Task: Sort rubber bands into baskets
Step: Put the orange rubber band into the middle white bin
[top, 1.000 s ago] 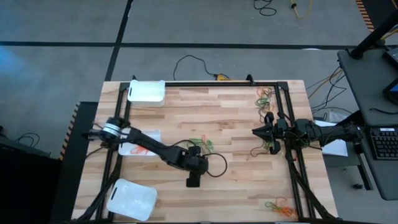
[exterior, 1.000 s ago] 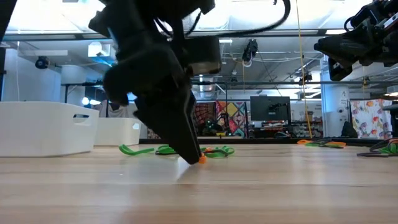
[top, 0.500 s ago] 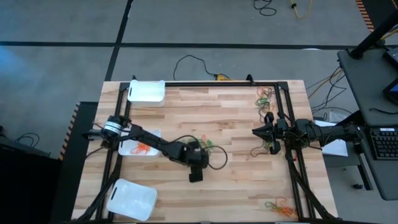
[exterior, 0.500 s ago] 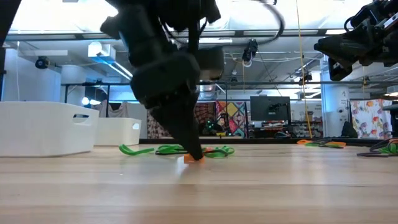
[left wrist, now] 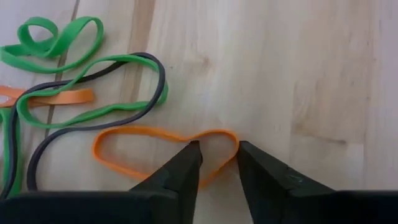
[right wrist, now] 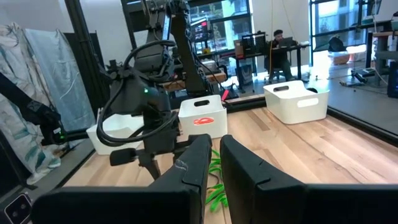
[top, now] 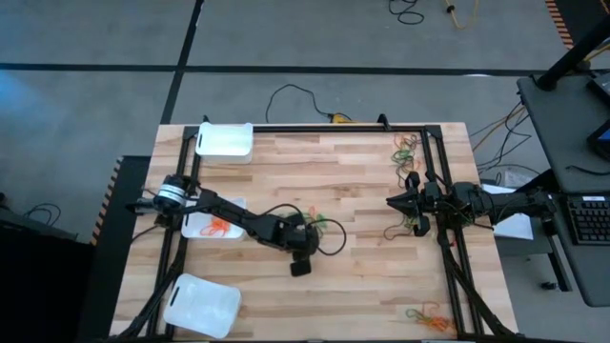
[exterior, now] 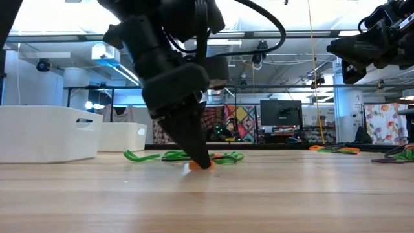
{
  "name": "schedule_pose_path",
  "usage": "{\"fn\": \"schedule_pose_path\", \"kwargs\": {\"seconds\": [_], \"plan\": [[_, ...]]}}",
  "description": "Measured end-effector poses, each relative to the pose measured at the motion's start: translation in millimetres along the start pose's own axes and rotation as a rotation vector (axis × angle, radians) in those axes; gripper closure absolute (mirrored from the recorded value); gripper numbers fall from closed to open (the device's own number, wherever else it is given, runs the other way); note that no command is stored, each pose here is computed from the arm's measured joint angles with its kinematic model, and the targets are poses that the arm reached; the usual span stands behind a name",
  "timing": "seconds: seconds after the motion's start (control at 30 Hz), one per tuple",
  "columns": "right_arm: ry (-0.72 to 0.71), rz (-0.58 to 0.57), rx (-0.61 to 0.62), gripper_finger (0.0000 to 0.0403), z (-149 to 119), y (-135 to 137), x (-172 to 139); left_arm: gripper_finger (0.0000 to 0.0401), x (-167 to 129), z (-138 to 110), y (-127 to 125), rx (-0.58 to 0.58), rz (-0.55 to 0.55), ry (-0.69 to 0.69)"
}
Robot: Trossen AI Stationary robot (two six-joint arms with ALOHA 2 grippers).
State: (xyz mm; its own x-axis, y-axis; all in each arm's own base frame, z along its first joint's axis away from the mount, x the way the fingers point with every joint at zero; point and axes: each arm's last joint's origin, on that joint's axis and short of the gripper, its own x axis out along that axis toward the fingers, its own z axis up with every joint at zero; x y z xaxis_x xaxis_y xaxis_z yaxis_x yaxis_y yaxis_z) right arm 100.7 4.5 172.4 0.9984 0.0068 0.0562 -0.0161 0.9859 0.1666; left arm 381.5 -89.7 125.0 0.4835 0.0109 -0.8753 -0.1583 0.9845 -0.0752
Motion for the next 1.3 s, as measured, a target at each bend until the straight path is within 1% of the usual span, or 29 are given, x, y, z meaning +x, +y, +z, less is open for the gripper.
{"fn": "schedule_pose_path", "kwargs": {"seconds": [0.13, 0.17, 0.3, 0.43, 0.57, 0.67, 0.87, 0.97, 1.07, 1.13, 1.3], "plan": [[-0.001, 0.000, 0.000, 0.0369, 0.1, 0.0, 0.0, 0.0385, 0.5, 0.6, 0.1, -0.017, -0.001, -0.006], [-0.001, 0.001, 0.000, 0.0369, 0.1, 0.1, 0.0, 0.0392, 0.5, 0.7, 0.1, -0.021, -0.002, -0.007], [0.000, 0.001, 0.000, 0.0369, 0.0, 0.1, 0.0, 0.0396, 0.1, 0.9, -0.5, -0.046, -0.009, -0.007], [0.000, 0.000, 0.000, 0.0369, 0.1, 0.0, 0.0, 0.0400, -9.5, 2.7, -3.6, -0.068, -0.044, -0.013], [-0.001, 0.000, 0.000, 0.0369, 0.1, 0.0, 0.0, 0.0401, -32.0, 8.2, -11.3, -0.036, -0.092, -0.056], [0.000, 0.000, 0.000, 0.0369, 0.1, 0.0, 0.0, 0.0401, -46.1, 9.8, -13.4, -0.014, -0.099, -0.070], [-0.001, 0.000, 0.000, 0.0369, 0.1, 0.0, 0.0, 0.0401, -87.2, 13.5, -12.5, -0.022, -0.115, -0.106], [0.000, 0.000, 0.000, 0.0369, 0.0, 0.0, 0.0, 0.0401, -116.6, 11.8, -6.1, -0.031, -0.078, -0.117], [0.000, 0.000, 0.000, 0.0369, 0.0, 0.0, 0.0, 0.0401, -149.9, 4.1, 5.8, -0.046, -0.008, -0.096], [-0.001, 0.000, 0.000, 0.0369, 0.2, 0.0, 0.0, 0.0401, -169.6, -6.4, 16.8, -0.063, 0.065, -0.042], [-0.001, 0.001, 0.000, 0.0369, 0.2, 0.1, 0.0, 0.0401, -209.9, -39.3, 49.3, -0.228, 0.296, 0.142]]}}
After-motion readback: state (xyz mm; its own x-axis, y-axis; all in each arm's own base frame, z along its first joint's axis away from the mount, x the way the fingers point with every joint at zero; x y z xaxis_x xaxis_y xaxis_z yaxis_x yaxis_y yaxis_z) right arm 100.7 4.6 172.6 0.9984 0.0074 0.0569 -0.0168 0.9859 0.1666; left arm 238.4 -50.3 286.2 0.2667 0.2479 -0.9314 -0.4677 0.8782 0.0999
